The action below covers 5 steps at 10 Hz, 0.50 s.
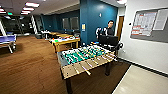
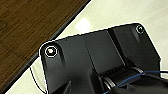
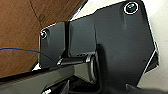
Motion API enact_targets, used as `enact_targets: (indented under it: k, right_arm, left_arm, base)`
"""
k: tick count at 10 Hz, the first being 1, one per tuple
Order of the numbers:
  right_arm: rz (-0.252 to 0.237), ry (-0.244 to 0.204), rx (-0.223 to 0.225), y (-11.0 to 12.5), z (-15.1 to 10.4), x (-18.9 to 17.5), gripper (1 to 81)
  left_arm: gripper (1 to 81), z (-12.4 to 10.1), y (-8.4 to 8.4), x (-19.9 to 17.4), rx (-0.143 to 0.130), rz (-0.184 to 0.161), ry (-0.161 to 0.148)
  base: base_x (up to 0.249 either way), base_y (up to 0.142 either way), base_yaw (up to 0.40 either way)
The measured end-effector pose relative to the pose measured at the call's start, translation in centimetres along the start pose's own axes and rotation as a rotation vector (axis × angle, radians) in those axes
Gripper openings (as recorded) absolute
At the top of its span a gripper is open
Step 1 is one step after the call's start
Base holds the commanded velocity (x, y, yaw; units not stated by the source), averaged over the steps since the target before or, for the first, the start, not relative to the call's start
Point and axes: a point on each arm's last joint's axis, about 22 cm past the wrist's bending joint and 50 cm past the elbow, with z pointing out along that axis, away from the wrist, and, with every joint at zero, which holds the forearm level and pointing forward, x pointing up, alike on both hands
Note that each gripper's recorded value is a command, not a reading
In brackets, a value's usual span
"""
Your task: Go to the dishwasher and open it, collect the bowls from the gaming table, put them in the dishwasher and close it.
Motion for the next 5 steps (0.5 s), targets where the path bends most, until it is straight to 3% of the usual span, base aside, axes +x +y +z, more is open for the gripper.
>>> enact_targets:
  k: [5]
  right_arm:
    - [0.0, -0.001, -0.002, 0.08, -0.01, -0.07, 81.1]
  left_arm:
    - [81.1, 0.06, 0.22, 0.01, -0.002, 0.0, -0.001]
  base:
    - [0.0, 0.0, 0.34]
